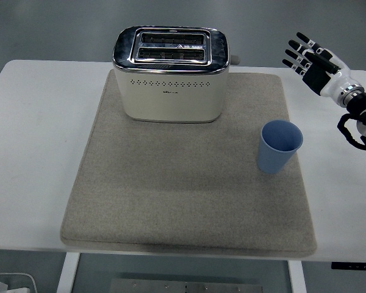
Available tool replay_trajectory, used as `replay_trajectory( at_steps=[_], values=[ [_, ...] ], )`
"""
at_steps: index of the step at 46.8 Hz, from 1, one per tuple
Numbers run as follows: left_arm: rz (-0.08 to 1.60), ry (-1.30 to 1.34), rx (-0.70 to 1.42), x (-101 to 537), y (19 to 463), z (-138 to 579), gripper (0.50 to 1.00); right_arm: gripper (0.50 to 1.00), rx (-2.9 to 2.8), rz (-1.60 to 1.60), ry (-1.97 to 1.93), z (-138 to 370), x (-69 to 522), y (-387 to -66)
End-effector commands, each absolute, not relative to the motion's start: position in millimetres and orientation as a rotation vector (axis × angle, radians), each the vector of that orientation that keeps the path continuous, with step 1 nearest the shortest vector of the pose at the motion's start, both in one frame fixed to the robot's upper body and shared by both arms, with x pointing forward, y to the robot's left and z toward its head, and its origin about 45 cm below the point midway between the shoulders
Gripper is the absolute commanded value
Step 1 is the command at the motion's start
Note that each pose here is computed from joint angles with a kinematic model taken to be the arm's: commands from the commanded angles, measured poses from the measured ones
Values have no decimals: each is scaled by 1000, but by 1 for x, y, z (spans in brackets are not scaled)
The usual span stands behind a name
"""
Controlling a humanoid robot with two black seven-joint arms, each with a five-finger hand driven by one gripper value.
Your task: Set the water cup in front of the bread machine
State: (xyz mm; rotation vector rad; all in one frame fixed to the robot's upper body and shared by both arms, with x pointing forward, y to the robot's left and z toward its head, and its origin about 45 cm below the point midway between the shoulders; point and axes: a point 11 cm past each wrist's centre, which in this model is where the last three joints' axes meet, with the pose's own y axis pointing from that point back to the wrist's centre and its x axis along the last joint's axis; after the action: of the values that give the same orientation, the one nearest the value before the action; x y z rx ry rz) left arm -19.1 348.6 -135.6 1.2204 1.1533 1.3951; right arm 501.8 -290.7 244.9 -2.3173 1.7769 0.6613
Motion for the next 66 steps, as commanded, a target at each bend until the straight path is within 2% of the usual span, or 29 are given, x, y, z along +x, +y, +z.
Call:
replay_trajectory(
  at_steps=[1, 26, 46, 66],
  values=[
    [1395, 1154, 1220, -19, 348, -136, 1000, 940, -2317, 656, 1778, 246, 502, -291],
    [1394, 1151, 1217, -17, 348, -136, 1000, 940, -2362, 630, 1710, 252, 500, -296],
    [1394, 1151, 1217, -17, 348, -136, 1000, 942, -2259, 476, 1755, 274, 504, -325],
    [1394, 1151, 1217, -17, 348, -136, 1000, 940, -2276, 456, 1692, 279, 503, -321]
  ],
)
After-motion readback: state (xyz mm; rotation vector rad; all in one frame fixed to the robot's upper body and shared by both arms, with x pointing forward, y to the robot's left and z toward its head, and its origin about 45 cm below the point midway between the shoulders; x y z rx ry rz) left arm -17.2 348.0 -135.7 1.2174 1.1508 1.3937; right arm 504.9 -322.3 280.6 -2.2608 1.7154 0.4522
